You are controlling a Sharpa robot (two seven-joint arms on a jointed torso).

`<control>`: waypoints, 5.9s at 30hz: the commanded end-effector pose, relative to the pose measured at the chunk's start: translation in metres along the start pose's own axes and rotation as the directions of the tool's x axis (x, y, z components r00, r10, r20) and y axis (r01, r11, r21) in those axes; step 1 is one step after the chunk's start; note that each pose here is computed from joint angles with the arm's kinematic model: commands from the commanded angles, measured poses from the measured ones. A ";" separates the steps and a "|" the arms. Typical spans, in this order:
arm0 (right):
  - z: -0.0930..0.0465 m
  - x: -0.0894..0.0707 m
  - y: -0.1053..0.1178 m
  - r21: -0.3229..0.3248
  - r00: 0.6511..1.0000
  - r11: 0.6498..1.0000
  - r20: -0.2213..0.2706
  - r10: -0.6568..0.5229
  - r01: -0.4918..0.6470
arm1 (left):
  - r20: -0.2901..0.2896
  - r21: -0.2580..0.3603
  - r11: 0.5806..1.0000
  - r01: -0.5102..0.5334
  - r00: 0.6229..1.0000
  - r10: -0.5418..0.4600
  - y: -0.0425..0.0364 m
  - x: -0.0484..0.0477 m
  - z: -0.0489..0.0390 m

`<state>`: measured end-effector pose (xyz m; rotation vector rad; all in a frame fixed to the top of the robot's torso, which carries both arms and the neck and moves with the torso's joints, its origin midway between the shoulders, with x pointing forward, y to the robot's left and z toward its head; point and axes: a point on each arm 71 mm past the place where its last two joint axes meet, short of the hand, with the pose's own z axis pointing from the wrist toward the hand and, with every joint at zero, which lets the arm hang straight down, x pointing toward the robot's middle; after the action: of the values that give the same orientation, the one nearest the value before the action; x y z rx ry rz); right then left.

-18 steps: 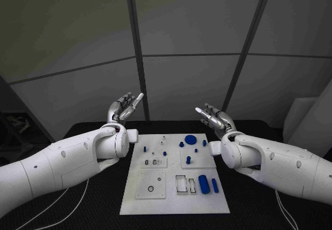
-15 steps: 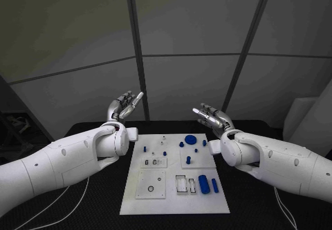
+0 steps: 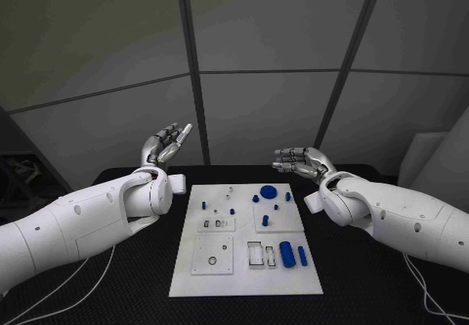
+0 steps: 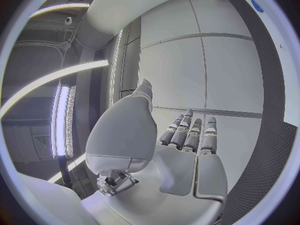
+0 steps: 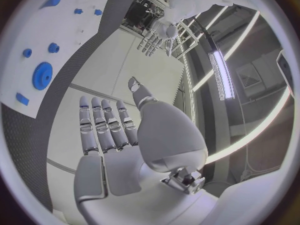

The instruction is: Assemble the parts on the task board

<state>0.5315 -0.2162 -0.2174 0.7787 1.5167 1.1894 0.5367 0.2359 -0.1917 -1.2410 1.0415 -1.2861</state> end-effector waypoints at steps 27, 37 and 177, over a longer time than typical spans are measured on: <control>0.031 0.011 0.058 -0.163 0.547 0.568 -0.159 -0.822 0.806 | -0.262 0.053 0.997 0.062 0.964 -0.046 -0.0342 0.0121 -0.0457; 0.035 0.020 0.064 -0.184 0.461 0.486 -0.163 -0.872 0.855 | -0.306 0.040 0.996 0.077 0.950 -0.061 -0.0377 0.0188 -0.0540; 0.082 0.087 0.095 -0.231 0.463 0.466 -0.072 -0.884 0.854 | -0.316 0.035 0.997 0.076 0.947 -0.061 -0.0443 0.0182 -0.0465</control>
<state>0.5794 -0.0864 -0.1486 -0.2746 1.5620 0.5440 0.4869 0.2202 -0.1522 -1.0797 1.1931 -1.5756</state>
